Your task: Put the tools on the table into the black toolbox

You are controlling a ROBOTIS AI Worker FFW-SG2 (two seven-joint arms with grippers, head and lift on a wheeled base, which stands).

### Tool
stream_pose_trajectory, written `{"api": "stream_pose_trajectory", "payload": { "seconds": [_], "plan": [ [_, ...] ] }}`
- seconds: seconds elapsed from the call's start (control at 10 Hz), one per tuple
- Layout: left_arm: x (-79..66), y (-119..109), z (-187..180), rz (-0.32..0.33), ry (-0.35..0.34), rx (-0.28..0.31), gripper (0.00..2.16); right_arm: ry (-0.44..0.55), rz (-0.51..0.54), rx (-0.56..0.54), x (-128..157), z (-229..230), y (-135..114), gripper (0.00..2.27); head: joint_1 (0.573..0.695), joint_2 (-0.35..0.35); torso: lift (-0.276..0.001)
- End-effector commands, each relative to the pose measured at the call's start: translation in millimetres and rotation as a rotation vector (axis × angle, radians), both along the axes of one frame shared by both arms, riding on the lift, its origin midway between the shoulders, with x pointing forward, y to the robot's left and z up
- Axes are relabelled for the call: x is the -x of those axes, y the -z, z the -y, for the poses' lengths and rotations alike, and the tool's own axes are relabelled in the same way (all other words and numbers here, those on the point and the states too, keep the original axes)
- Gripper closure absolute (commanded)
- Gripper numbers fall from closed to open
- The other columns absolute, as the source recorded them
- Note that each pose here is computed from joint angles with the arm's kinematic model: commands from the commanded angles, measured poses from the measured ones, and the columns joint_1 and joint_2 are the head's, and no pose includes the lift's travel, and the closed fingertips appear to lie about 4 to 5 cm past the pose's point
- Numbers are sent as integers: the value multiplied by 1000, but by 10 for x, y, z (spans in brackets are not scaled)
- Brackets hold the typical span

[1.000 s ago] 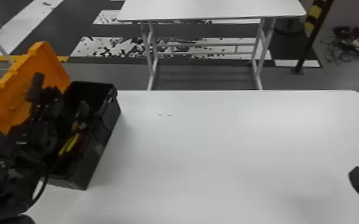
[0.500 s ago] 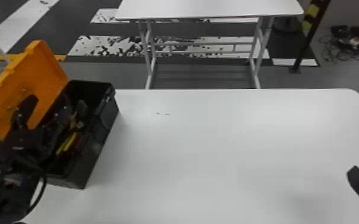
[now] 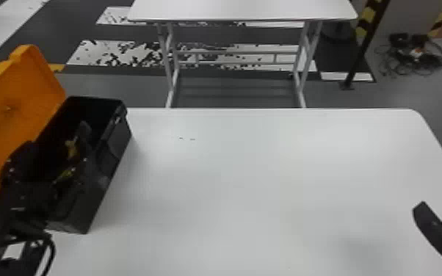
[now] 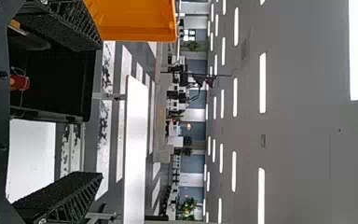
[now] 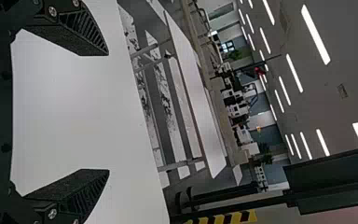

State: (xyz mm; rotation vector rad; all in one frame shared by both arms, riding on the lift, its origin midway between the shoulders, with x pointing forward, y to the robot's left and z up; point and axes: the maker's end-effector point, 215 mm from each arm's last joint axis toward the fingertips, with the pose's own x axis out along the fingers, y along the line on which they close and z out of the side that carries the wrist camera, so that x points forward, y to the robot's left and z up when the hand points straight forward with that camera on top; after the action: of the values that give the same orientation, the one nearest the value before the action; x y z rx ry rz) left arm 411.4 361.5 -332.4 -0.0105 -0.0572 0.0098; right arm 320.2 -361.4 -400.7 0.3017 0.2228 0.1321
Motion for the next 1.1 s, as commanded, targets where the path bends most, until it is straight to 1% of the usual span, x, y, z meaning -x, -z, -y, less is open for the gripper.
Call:
{"api": "stream_pose_trajectory", "payload": {
  "seconds": [0.0,0.1,0.2,0.4,0.5,0.7,0.8,0.9,1.0],
  "plan": [
    [83,142,224,-31,25,10,29,11,17,15,43,33,5,127,695,10,-75],
    [139,265,362,-57,31,27,29,11,22,24,71,25,25,127,695,-14,-75],
    [214,347,490,-69,33,21,33,-5,43,43,82,-90,0,127,695,-42,-75],
    [296,447,746,-83,9,30,33,-4,83,98,21,-386,-50,127,695,-60,-75],
    [343,452,897,-73,0,25,36,-1,112,120,-15,-589,-97,127,695,-63,-75],
    [429,610,1097,-101,-44,18,66,7,142,163,-33,-973,-108,127,695,-44,-75],
    [546,602,1162,-78,-42,23,76,15,168,188,-1,-1131,-133,127,695,-36,-75],
    [607,660,1243,-81,-39,27,76,26,197,222,51,-1271,-170,127,695,-25,-75],
    [688,749,1305,-97,-37,30,76,43,231,229,146,-1368,-189,127,695,-14,-75]
  ]
}}
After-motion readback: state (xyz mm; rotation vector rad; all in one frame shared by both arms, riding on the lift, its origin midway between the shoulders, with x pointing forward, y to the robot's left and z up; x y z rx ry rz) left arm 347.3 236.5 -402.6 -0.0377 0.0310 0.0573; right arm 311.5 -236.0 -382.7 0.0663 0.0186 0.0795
